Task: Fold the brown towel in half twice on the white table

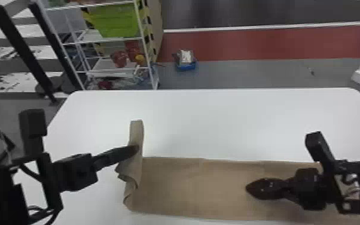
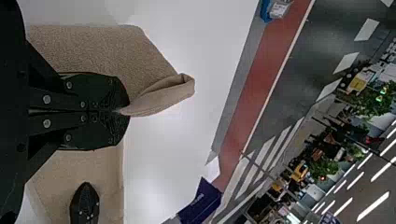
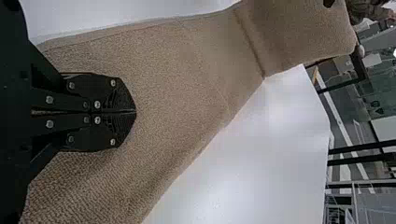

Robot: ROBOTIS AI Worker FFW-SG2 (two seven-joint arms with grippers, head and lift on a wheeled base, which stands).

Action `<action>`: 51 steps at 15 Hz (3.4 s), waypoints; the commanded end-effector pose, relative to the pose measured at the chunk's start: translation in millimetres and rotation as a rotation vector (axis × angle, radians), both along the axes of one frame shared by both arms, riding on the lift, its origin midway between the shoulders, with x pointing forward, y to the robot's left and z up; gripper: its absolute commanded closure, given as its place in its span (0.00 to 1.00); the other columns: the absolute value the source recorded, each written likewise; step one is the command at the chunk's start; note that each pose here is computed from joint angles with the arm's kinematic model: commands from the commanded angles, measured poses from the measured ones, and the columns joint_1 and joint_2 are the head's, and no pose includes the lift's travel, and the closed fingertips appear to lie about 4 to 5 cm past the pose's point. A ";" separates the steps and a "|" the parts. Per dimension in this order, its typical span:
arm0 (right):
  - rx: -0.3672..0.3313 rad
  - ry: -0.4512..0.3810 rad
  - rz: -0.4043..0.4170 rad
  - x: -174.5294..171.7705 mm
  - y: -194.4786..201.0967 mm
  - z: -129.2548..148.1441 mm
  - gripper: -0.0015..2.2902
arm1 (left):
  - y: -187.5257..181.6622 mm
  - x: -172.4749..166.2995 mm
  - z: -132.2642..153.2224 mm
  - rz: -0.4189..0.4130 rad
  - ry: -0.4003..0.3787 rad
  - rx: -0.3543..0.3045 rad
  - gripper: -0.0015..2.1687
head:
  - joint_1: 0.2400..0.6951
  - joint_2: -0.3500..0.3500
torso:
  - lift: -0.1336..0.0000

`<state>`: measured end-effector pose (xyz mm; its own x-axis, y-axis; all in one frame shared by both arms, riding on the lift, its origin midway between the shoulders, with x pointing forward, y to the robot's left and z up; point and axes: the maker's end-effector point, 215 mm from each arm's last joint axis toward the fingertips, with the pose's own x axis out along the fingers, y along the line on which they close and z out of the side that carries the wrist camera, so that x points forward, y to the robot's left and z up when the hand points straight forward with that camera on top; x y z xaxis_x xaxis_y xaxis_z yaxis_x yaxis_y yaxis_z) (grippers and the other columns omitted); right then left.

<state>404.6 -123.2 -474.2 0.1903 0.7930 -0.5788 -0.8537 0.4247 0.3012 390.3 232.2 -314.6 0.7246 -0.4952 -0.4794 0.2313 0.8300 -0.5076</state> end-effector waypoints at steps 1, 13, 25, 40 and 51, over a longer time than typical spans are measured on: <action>0.024 0.016 0.019 1.3 20.4 -2.3 0.88 | -3.9 0.1 5.0 -0.007 -0.009 -0.006 0.61 | 1.00 0.71 | 0.07; 0.138 0.021 0.104 16.7 131.3 11.5 0.88 | -11.1 -1.0 17.8 -0.026 -0.040 -0.006 0.61 | 1.00 0.90 | 0.07; 0.242 -0.043 0.032 17.3 107.6 48.6 0.56 | -34.9 -4.5 10.3 -0.075 -0.020 -0.018 0.61 | 1.00 0.91 | 0.07; 0.201 -0.040 -0.046 22.5 54.0 24.2 0.56 | -111.1 -2.6 -46.5 -0.180 0.058 -0.017 0.10 | 1.00 0.64 | 0.07; 0.251 0.073 -0.291 16.6 5.2 36.5 0.05 | -68.3 4.6 -47.2 -0.093 0.006 -0.032 0.02 | 1.00 0.54 | 0.07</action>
